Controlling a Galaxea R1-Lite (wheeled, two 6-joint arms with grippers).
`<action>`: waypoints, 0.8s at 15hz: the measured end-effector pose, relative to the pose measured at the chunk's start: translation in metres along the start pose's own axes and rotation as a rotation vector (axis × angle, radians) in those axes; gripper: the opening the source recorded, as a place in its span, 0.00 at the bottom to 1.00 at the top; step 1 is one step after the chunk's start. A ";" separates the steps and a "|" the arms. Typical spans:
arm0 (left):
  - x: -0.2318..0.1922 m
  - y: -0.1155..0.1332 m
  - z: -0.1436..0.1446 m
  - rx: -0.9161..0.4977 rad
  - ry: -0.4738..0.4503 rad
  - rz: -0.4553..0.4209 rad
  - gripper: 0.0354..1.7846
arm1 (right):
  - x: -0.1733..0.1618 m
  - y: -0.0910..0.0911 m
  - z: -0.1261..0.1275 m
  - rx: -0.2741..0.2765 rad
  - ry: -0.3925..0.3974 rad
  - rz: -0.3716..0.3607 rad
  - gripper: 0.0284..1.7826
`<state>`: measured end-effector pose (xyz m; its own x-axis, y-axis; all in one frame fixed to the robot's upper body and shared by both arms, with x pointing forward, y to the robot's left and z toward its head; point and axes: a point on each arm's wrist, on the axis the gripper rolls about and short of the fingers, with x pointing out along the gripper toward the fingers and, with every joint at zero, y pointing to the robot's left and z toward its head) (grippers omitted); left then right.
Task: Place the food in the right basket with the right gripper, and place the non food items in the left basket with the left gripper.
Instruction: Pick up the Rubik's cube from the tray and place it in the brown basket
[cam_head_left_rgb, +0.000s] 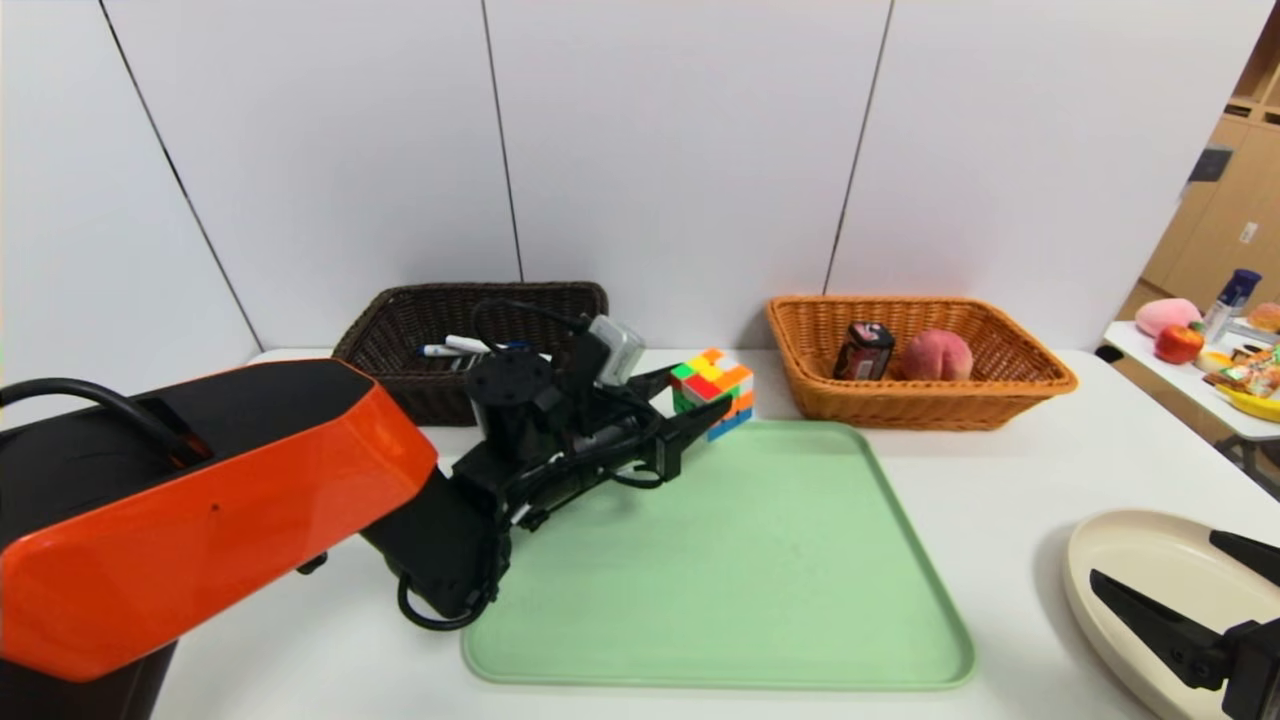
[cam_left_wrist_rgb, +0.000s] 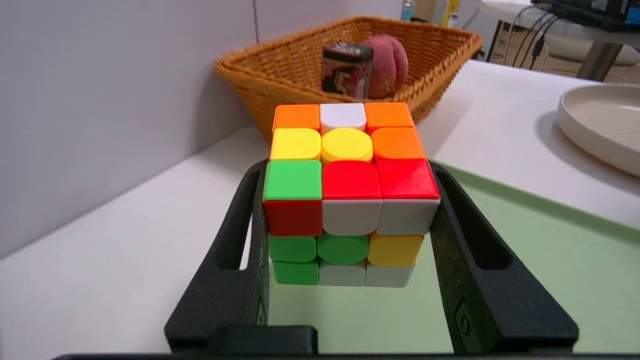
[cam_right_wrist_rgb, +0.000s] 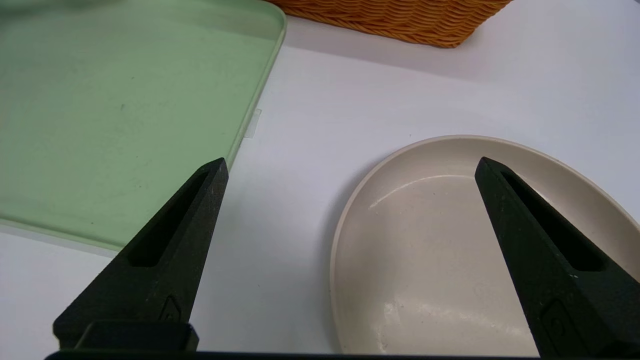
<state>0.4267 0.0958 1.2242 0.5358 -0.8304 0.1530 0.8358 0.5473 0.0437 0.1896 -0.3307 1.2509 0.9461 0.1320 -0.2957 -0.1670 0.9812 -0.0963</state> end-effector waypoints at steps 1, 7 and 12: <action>-0.002 0.007 0.012 0.007 -0.008 0.021 0.50 | 0.000 0.000 0.000 0.000 -0.001 0.005 0.96; -0.040 0.097 0.094 0.067 0.131 0.402 0.50 | 0.000 0.000 0.002 -0.002 -0.009 0.013 0.96; -0.077 0.132 0.110 0.077 0.414 0.761 0.50 | 0.000 0.000 0.003 -0.009 -0.011 0.013 0.96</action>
<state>0.4830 0.2435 1.3267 0.9586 -0.1994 -0.2034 0.2307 0.9623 0.1441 0.1907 -0.3304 1.2532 0.9468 0.1458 -0.2868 -0.1812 0.9783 -0.1008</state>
